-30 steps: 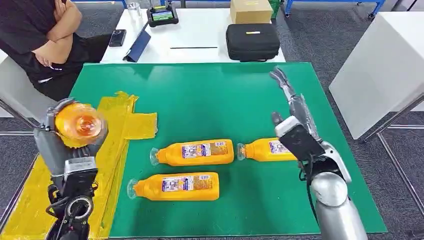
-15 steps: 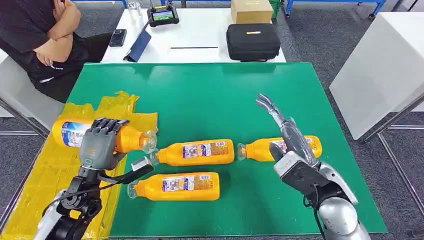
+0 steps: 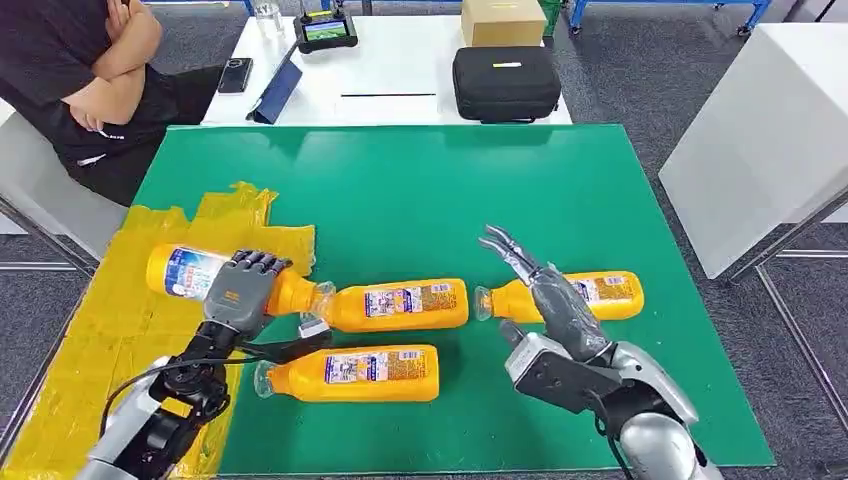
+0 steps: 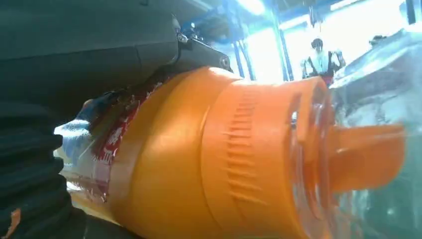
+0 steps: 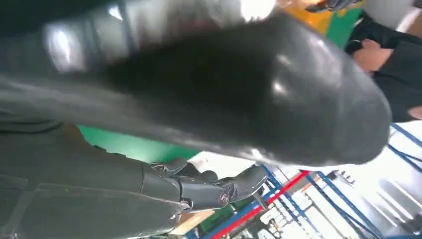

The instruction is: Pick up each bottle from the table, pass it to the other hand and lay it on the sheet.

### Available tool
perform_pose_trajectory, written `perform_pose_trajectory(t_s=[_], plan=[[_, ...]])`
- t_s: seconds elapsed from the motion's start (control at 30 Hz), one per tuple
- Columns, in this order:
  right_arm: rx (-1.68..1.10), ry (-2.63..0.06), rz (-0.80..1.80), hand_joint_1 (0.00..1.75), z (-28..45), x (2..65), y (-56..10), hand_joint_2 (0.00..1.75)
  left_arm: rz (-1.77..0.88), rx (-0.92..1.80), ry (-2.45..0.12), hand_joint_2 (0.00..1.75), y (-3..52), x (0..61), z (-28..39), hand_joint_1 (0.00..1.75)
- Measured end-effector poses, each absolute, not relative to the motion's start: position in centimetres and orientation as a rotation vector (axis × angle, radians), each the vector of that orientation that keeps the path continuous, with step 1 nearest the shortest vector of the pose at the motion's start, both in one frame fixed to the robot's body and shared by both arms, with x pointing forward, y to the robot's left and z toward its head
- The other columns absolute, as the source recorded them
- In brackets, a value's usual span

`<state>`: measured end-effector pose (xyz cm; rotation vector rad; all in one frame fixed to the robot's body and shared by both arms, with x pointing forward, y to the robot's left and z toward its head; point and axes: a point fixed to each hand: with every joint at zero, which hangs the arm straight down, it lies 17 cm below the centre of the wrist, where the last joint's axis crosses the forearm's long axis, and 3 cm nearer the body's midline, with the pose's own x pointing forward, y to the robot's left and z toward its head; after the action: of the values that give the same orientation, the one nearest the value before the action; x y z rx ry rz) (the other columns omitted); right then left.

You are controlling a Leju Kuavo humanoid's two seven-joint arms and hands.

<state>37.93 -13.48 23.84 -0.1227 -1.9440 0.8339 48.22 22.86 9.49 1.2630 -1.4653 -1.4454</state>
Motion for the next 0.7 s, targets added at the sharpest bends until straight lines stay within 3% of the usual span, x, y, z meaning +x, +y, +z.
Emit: perform_pose_trajectory(t_s=[0.27,0.7], plan=[[-0.129,-1.852,0.935,0.0,21.3,37.0,-12.3,0.0,-1.467,1.244,-1.235,0.0,25.1,48.3,6.3,0.0],[-0.146,-1.681,1.07,0.0,16.2,36.4,-11.5,0.0,-1.369,1.259,-1.183,0.0,27.0,48.4,6.5,0.0]])
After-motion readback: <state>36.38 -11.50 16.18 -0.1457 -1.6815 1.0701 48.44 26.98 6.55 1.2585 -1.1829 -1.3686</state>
